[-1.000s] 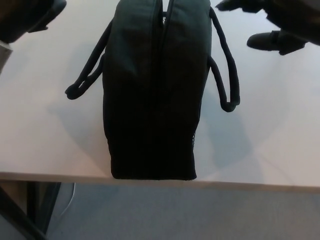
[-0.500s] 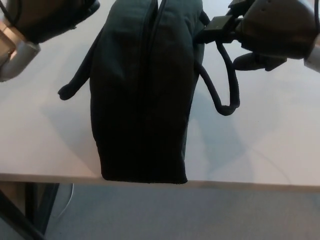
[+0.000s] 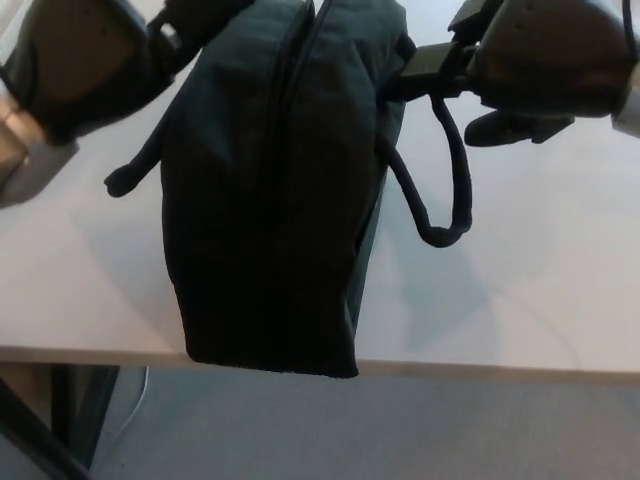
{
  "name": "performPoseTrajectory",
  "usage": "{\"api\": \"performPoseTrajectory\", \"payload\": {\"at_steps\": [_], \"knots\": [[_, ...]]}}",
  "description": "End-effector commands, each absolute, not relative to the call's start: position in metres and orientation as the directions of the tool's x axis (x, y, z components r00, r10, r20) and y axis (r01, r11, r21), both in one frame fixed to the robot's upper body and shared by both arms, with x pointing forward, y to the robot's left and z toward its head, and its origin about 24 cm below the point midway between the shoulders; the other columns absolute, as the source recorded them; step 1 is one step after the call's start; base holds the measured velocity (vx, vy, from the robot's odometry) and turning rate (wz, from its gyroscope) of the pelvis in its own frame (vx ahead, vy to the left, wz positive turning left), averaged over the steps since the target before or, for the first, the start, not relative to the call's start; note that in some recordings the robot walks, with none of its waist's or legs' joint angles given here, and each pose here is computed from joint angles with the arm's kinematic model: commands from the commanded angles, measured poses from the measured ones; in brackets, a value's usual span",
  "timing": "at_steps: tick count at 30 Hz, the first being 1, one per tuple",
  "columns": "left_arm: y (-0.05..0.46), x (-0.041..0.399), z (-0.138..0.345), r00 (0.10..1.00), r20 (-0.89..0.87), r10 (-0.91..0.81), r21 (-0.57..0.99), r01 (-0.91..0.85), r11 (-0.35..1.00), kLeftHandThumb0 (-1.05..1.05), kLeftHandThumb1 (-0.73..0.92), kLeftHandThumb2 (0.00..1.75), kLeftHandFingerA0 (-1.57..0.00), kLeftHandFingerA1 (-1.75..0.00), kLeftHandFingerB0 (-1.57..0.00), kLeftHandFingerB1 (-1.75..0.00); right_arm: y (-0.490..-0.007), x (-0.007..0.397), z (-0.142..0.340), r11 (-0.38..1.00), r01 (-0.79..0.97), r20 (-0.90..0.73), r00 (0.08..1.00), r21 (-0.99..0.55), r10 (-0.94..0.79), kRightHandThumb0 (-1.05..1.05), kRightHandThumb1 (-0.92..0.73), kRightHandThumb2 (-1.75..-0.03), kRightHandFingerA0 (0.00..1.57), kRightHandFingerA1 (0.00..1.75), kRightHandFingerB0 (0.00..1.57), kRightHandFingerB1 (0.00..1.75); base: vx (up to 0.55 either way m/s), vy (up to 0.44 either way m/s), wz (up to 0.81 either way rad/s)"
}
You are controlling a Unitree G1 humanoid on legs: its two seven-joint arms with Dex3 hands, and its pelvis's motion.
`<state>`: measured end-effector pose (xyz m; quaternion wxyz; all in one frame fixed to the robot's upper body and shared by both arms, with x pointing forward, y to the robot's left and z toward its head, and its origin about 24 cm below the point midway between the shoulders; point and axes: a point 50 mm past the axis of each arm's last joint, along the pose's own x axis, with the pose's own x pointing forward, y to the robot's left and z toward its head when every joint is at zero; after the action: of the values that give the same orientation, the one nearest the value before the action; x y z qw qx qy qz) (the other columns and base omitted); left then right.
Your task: A lunch bag is kept on the middle of the desk and the robot uses both its hands to grab the opening of the bag from the left and right and moves its hands away from each other to spread the bag open
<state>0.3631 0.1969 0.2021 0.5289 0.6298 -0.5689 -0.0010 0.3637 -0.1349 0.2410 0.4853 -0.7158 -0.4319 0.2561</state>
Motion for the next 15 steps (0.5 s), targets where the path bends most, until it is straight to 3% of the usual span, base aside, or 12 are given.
{"api": "performPoseTrajectory", "payload": {"at_steps": [1,3,5,15], "knots": [[0.219,0.351,0.186,0.35,0.604,-0.716,0.68,-0.696,0.233,0.11,0.59,0.68,-0.3,-0.36,-0.07,-0.24,-0.154,0.358,0.248,-0.225,0.4,0.003,0.494,-0.889,0.869,-0.44,-0.59,-0.58,0.59,0.39,0.52,0.36,0.0,0.0,0.0],[0.231,0.349,0.184,0.389,0.578,-0.717,0.697,-0.693,0.186,0.09,0.58,0.67,-0.3,-0.33,-0.02,-0.27,-0.16,0.358,0.251,-0.237,0.395,-0.002,0.511,-0.888,0.859,-0.4,-0.56,-0.57,0.58,0.4,0.51,0.36,0.0,0.0,0.0],[0.234,0.348,0.183,0.401,0.569,-0.718,0.704,-0.688,0.174,0.07,0.57,0.68,-0.27,-0.37,-0.06,-0.19,-0.162,0.359,0.251,-0.242,0.398,-0.002,0.517,-0.885,0.856,-0.4,-0.55,-0.57,0.58,0.39,0.51,0.36,0.0,0.0,0.0],[0.243,0.341,0.174,0.404,0.543,-0.736,0.719,-0.676,0.159,0.1,0.57,0.67,-0.34,-0.35,-0.08,-0.28,-0.166,0.357,0.258,-0.23,0.413,0.015,0.511,-0.881,0.859,-0.41,-0.6,-0.58,0.58,0.39,0.51,0.36,0.0,0.0,0.0]]}}
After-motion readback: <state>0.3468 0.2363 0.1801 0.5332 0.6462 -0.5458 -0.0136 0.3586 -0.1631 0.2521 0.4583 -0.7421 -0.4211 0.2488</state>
